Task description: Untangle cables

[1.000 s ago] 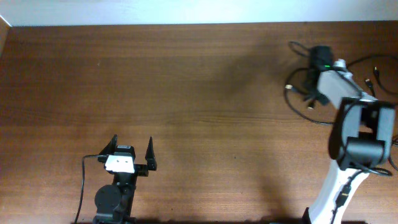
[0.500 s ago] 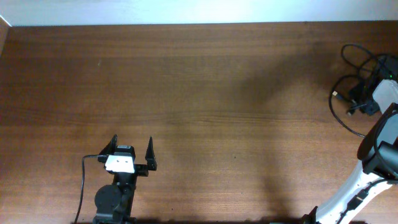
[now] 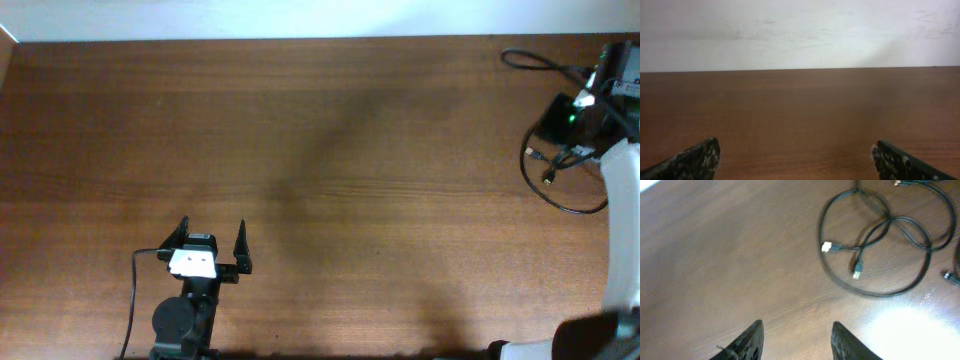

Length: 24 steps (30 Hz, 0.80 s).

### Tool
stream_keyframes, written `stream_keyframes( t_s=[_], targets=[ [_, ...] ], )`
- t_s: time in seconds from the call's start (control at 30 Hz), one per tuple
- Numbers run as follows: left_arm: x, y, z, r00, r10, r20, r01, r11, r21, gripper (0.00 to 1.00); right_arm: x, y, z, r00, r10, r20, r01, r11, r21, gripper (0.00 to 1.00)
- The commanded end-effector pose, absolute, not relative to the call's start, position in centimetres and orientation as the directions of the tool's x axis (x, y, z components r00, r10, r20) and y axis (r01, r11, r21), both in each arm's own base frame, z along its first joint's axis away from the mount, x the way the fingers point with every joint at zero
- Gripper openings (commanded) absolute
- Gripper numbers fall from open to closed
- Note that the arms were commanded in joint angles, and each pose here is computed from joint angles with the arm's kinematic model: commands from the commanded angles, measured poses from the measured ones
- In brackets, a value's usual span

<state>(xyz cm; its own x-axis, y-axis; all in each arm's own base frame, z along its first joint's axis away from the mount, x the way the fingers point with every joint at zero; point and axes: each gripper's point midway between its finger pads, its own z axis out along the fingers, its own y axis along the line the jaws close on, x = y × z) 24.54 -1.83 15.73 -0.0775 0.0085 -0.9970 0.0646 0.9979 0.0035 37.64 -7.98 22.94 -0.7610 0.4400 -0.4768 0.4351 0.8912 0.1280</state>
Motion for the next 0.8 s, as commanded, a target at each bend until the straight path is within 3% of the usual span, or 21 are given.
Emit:
stream_keyframes(
  t_s=[0.0,0.03,0.1,0.13,0.77],
  targets=[
    [24.5,-1.7,15.6,-0.078,0.023,-0.997,0.064,0.998,0.018,0.99,35.2,-3.6,27.2,-0.766,0.346,-0.542,0.321,0.936,0.142,0.44],
    [24.5,-1.7,15.6,-0.078,0.023,-0.997,0.064,0.998,0.018,0.99,34.4,-2.4,27.8,-0.773,0.321,-0.548,0.29,0.946,0.144,0.51],
    [24.5,-1.7,15.6,-0.078,0.023,-0.997,0.064,0.998,0.018,0.99,32.3,0.6,29.1,-0.793,0.25,-0.556,0.203,0.968,0.147,0.9],
    [24.5,-1.7,15.6,-0.079,0.023,-0.997,0.063,0.998,0.018,0.99,31.8,1.3,29.2,-0.798,0.234,-0.555,0.183,0.972,0.146,0.99],
    [24.5,-1.7,15.6,-0.079,0.023,-0.997,0.063,0.998,0.018,0.99,31.0,2.7,27.6,-0.854,0.192,-0.484,0.149,0.981,0.125,0.99]
  ],
)
